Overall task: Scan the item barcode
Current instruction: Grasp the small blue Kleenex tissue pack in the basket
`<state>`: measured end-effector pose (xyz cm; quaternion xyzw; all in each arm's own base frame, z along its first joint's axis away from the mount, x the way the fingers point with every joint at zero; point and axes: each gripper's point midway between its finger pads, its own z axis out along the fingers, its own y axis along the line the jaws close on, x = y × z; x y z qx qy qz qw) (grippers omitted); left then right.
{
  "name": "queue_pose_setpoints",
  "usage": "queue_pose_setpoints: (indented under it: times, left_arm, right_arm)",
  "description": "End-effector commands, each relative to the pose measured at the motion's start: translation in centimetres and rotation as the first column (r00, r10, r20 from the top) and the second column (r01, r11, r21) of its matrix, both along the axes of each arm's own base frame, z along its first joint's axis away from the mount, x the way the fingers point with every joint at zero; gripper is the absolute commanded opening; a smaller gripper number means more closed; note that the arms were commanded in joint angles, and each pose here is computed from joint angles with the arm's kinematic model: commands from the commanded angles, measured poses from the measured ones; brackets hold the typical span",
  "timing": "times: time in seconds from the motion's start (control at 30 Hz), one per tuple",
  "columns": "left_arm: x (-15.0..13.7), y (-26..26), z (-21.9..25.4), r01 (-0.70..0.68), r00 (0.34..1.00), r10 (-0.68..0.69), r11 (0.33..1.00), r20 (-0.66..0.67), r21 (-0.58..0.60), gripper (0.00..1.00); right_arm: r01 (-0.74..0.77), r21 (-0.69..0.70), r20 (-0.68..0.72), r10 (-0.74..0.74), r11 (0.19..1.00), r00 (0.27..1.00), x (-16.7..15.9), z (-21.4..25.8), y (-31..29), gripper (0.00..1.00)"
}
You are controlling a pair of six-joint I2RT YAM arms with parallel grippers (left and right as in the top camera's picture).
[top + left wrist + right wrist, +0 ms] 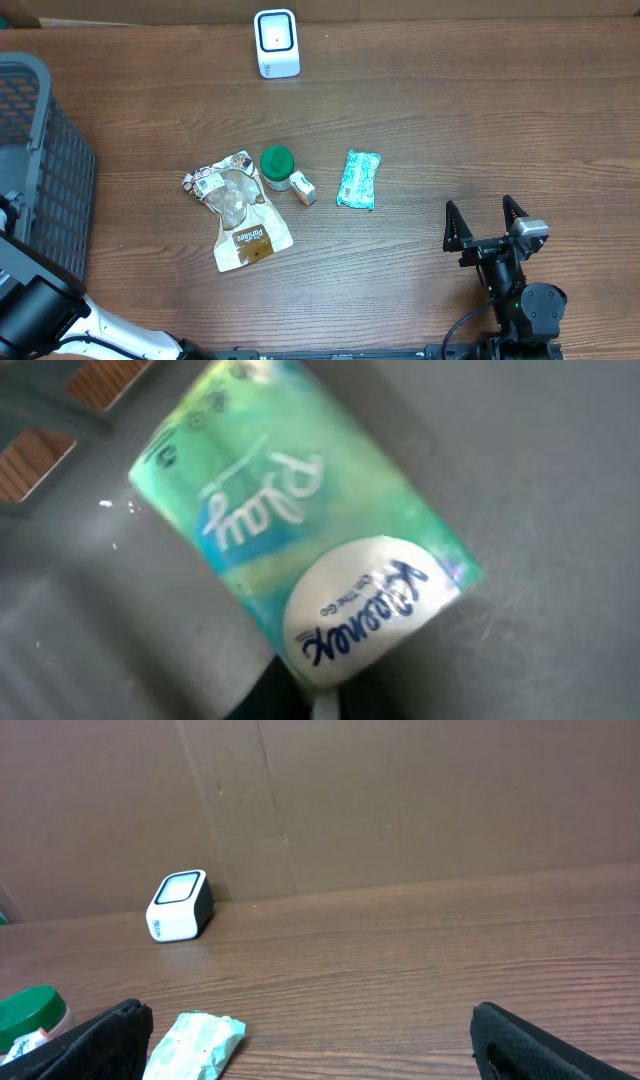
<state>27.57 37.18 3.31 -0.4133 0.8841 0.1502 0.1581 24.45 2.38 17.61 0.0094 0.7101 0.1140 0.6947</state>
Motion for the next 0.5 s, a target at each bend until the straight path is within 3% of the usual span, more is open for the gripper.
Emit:
queue_pose_setpoints:
  times: [0.0,0.2,0.47]
  left_arm:
    - [-0.1,-0.5,-1.0,0.011,0.999,-0.012,1.000,-0.033,-0.026,0.04]
    - [1.5,-1.4,3.4,0.050,0.999,-0.050,0.998,-0.001,0.025,0.04]
    - [2.8,-2.5,11.6,0.007,0.989,-0.028,0.991,0.146,0.137,0.04]
  right_arm:
    - [-0.001,0.000,0.002,0.001,1.000,1.000,0.0,-0.2,0.1,1.00]
    - [-0.001,0.000,0.002,0.001,1.000,1.000,0.0,-0.2,0.1,1.00]
    - [-0.001,0.000,0.002,0.001,1.000,1.000,0.0,-0.2,0.1,1.00]
